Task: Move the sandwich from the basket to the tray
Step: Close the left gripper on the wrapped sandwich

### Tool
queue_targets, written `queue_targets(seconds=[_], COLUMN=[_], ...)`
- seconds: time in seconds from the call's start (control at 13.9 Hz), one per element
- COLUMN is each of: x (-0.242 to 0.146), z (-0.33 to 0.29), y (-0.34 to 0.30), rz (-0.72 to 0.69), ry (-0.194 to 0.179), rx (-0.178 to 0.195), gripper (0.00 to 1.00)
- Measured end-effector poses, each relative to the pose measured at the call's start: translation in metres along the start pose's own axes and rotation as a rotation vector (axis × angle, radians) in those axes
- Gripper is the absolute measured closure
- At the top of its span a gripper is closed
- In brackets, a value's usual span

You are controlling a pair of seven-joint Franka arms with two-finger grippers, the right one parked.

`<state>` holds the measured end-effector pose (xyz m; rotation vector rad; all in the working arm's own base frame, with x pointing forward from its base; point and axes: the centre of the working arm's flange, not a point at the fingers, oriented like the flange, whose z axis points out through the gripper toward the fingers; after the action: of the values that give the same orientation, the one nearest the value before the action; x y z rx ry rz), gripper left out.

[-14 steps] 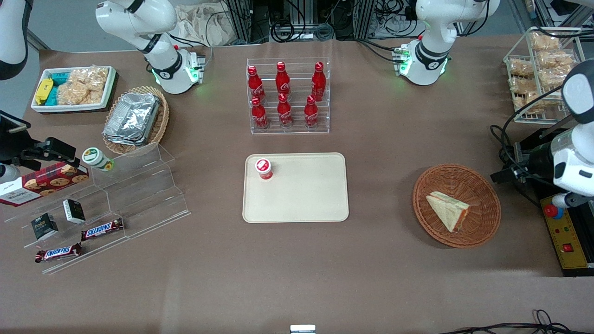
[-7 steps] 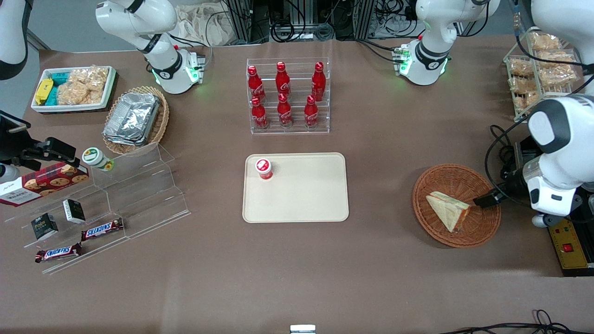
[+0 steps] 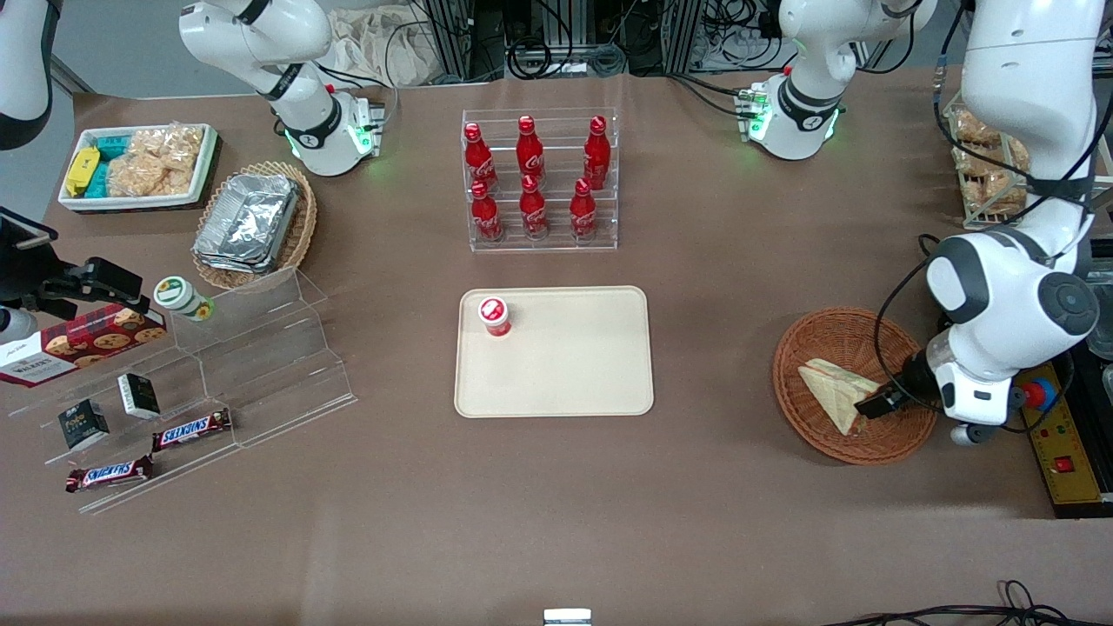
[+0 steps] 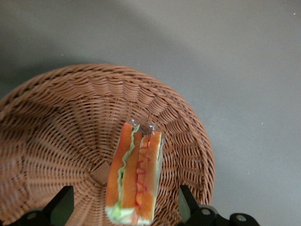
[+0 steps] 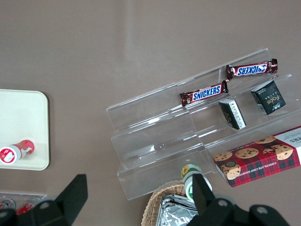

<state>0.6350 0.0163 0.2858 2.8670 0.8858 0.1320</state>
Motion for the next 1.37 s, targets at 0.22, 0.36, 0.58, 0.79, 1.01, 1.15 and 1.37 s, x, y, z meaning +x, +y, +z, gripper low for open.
queue_targets(seconds=[0.22,0.36,0.58,0.79,1.01,1.15,1.37], x=[-0.009,-0.013,-0.015,-0.014,-0.013,-0.012,-0.018], z=[0.015,0.020,0.022,0.020,-0.001,-0.042,-0.143], y=[0.002,0.004,0.004,0.004,0.013,0.024,0.038], rz=[0.007,0.013,0.013,0.013,0.024,0.037,0.081], ry=[0.006,0.006,0.005,0.008,0.027,0.008,-0.014], rx=[-0.001,0.000,0.001,-0.001,-0.017,-0.022,-0.007], gripper=[0.00,0.04,0.24,0.58,0.81,0.84,0.86])
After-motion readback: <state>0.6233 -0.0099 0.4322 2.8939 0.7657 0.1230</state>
